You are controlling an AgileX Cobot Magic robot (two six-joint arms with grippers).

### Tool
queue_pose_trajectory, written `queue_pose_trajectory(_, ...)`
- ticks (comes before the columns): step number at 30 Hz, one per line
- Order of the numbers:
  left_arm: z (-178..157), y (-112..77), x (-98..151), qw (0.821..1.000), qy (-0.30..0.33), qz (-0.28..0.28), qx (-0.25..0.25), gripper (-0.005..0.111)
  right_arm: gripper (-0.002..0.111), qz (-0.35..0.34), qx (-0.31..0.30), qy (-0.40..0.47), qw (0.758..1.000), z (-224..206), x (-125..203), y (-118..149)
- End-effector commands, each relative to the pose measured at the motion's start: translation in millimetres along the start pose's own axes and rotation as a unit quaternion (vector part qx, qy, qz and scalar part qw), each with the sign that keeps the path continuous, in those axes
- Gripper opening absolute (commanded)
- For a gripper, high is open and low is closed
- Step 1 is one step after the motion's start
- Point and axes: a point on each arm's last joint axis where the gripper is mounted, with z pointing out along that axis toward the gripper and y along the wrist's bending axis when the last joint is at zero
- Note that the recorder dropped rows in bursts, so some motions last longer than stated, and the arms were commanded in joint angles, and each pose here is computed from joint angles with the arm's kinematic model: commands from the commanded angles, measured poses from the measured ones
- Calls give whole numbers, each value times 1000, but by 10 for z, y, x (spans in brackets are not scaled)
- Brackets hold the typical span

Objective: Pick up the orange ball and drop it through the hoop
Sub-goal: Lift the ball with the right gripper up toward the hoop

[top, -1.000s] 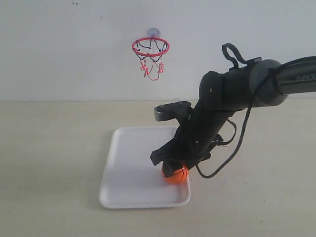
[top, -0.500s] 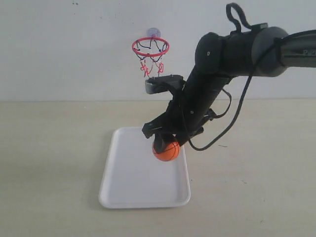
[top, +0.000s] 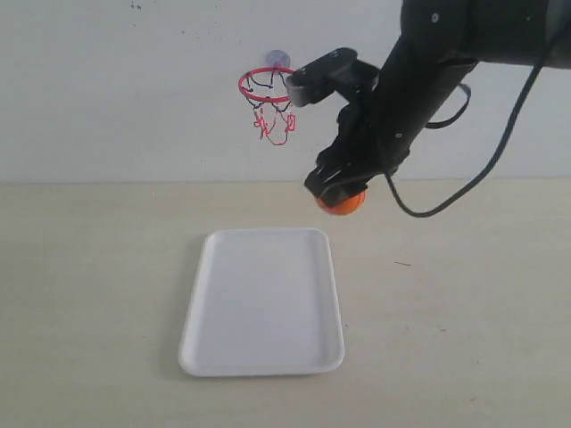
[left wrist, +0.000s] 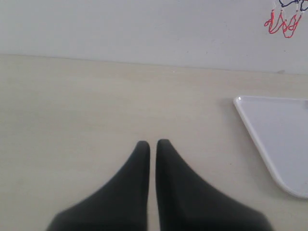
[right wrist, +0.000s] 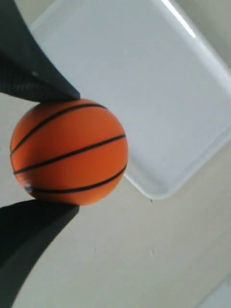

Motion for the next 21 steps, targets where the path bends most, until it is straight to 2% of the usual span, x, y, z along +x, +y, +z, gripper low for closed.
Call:
queue_pose_trajectory(1, 2, 2, 2, 1000, -5, -5, -1, 4, 0, 50, 40, -43, 997, -197, 12, -330)
queue_pose_trajectory(7, 2, 2, 2, 1000, -5, -5, -1, 4, 0, 159, 53, -65, 984, -255, 147, -701)
queue_pose_trajectory(9, 2, 2, 2, 1000, -5, -5, -1, 4, 0, 208, 17, -87, 974, -277, 158, -752)
queue_pose_trajectory(11, 2, 2, 2, 1000, -5, -5, -1, 4, 0, 239, -47, -128, 961, -306, 109, -748)
queue_pose_trajectory(13, 2, 2, 2, 1000, -5, -5, -1, 4, 0, 228, -105, -183, 951, -358, 27, -722)
queue_pose_trajectory(15, 2, 2, 2, 1000, -5, -5, -1, 4, 0, 202, -130, -233, 942, -410, -51, -707)
queue_pose_trajectory(21, 2, 2, 2, 1000, -5, -5, -1, 4, 0, 154, -106, -326, 927, -448, -180, -768)
